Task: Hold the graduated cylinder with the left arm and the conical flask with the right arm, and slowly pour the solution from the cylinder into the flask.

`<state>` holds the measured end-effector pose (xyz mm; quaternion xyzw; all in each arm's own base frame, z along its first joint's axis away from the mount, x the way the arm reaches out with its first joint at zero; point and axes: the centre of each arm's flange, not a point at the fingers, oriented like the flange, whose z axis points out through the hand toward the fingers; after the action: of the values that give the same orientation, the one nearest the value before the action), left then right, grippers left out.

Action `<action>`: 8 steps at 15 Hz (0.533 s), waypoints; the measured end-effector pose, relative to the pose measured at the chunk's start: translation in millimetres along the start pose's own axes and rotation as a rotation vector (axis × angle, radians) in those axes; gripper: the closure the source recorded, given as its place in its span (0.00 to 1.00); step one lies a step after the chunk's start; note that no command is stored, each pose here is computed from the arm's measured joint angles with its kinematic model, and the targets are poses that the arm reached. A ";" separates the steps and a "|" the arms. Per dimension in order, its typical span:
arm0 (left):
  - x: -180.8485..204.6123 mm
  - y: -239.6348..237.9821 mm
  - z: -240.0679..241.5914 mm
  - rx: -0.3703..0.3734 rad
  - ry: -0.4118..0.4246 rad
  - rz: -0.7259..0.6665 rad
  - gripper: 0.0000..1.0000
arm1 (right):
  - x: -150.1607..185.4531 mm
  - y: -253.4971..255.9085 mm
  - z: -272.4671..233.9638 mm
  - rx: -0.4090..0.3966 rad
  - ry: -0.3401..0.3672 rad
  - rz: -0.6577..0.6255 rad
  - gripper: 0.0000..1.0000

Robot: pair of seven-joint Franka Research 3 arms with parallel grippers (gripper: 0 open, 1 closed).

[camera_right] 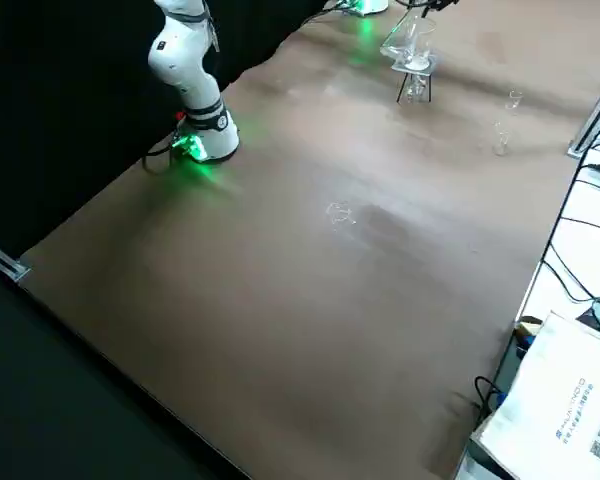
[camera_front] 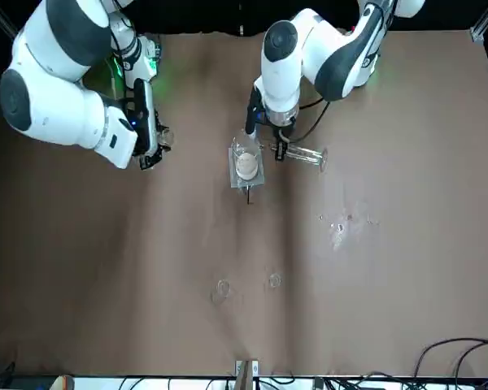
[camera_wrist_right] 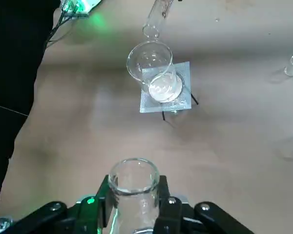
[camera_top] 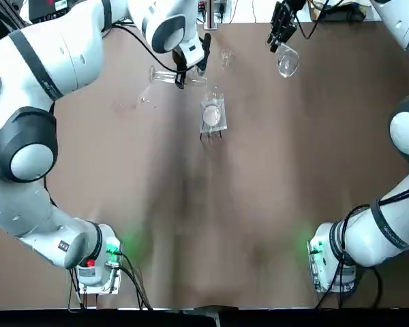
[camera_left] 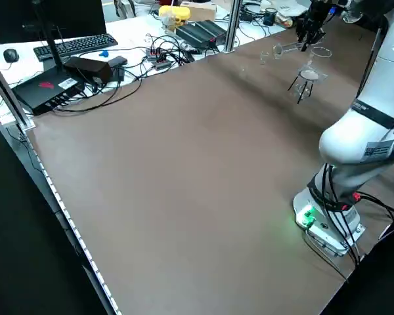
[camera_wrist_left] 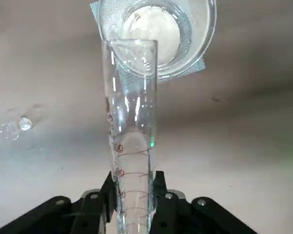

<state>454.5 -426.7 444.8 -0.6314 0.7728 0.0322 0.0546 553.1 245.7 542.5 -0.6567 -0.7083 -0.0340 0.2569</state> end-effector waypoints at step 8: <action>17.2 6.8 8.2 0.026 -0.049 0.021 0.66 | 50.8 -15.6 30.6 -0.011 -0.085 0.046 0.61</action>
<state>444.8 -441.1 434.4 -0.6217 0.7780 0.0383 0.0814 528.2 301.8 541.3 -0.6749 -0.7031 -0.0040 0.2238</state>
